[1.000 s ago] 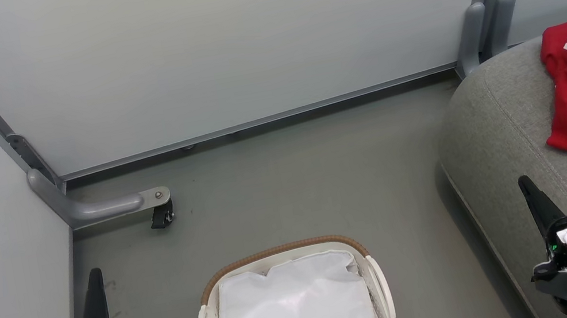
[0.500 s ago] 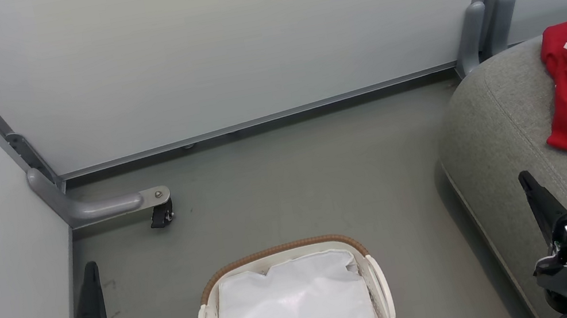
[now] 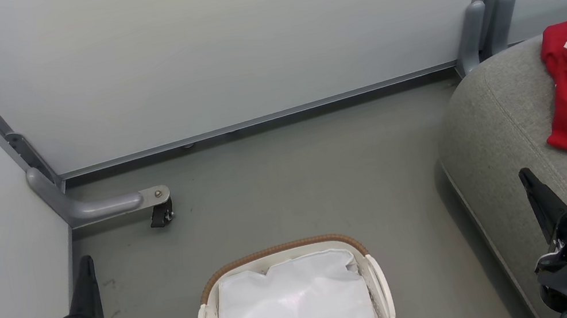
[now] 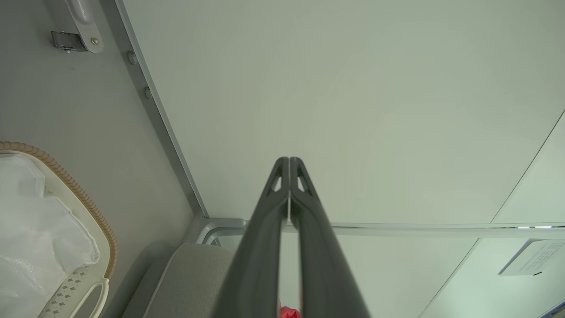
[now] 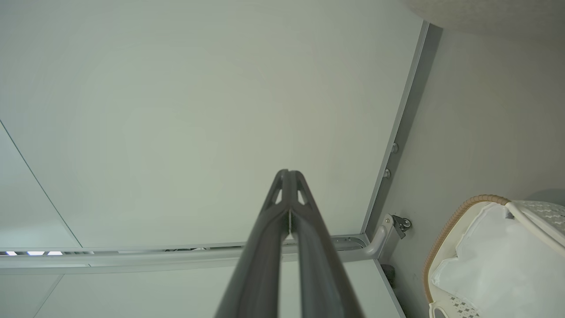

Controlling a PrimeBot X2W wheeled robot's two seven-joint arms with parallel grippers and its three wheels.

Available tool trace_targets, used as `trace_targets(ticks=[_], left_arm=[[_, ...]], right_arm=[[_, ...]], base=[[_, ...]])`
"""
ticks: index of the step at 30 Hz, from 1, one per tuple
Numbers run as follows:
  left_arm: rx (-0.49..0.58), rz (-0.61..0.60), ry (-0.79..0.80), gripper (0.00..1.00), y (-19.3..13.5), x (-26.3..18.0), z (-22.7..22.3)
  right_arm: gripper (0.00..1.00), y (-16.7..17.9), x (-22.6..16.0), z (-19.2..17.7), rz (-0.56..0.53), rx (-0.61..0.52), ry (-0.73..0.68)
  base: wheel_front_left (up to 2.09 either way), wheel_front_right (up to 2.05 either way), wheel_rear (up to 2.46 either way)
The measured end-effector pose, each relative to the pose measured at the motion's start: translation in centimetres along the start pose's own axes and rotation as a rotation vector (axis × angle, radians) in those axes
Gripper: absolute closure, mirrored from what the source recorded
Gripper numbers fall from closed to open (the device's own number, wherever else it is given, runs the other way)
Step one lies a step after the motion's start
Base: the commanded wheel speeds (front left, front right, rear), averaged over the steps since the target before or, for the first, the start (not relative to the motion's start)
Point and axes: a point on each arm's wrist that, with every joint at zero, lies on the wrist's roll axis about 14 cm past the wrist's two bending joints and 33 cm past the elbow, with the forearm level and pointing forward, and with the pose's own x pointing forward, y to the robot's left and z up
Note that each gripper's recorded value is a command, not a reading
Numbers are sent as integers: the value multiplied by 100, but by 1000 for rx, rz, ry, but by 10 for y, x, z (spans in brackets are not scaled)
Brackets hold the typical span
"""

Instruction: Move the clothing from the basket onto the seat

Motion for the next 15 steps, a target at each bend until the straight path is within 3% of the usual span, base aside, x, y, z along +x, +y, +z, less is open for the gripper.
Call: trace_targets(ticks=[15], left_arm=[[0, 0, 0, 100, 0, 0, 0]], right_arm=[[100, 0, 0, 0, 0, 0, 0]], base=[[0, 0, 0]])
